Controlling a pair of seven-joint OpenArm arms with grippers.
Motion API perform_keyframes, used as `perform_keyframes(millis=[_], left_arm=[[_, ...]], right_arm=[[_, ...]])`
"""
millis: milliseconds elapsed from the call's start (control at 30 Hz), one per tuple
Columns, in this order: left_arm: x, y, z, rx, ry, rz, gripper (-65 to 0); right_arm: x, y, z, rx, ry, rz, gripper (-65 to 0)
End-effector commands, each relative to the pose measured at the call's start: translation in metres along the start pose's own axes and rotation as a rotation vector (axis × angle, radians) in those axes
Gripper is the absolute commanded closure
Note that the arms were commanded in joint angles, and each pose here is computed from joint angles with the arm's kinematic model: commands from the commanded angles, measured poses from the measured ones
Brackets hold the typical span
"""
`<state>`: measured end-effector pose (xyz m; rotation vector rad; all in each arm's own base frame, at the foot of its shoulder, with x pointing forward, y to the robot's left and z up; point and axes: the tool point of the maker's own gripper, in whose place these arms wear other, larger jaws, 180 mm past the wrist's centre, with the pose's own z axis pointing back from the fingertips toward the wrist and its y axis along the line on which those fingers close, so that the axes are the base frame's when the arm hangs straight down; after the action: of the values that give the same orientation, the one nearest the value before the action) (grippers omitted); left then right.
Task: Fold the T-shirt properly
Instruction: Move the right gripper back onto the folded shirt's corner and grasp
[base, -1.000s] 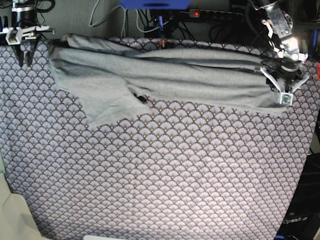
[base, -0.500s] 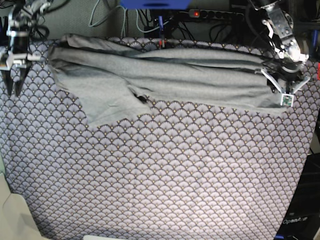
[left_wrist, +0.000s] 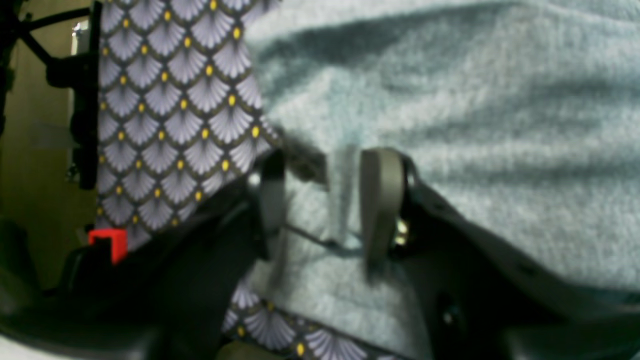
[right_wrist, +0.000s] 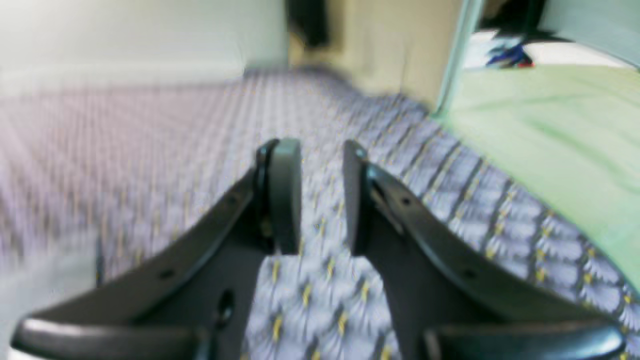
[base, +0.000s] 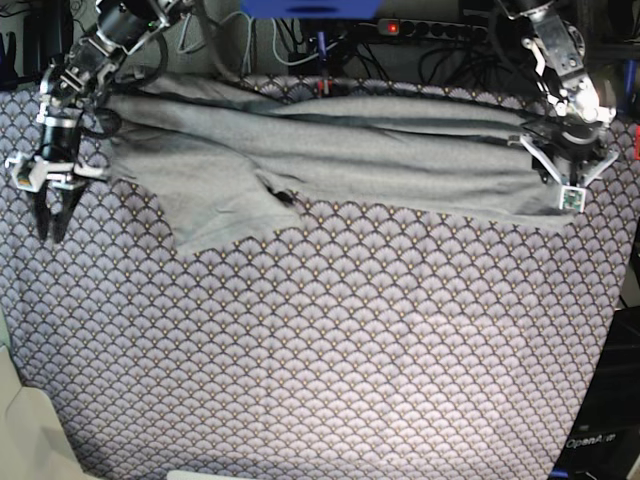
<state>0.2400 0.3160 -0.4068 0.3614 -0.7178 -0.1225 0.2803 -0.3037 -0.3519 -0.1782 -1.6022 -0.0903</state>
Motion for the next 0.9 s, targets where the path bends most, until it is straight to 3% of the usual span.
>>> perform_keyframes(millis=[0, 167, 500, 867], left_arm=[[0.011, 0.008, 0.002, 0.02, -0.038, -0.002, -25.2], [0.01, 0.001, 0.001, 0.009, -0.037, 0.013, -25.2], [0.012, 0.0, 0.001, 0.006, -0.042, 0.013, -25.2], [0.012, 0.0, 0.001, 0.008, -0.043, 0.014, -25.2]], right_arm=[[0.009, 0.012, -0.008, 0.027, -0.034, 0.009, -16.7], [-0.037, 0.068, -0.006, 0.19, 0.171, 0.078, -16.7], [-0.058, 0.129, -0.007, 0.384, 0.283, 0.13, -16.7], [-0.089, 0.152, 0.014, 0.568, 0.437, 0.263, -16.7]])
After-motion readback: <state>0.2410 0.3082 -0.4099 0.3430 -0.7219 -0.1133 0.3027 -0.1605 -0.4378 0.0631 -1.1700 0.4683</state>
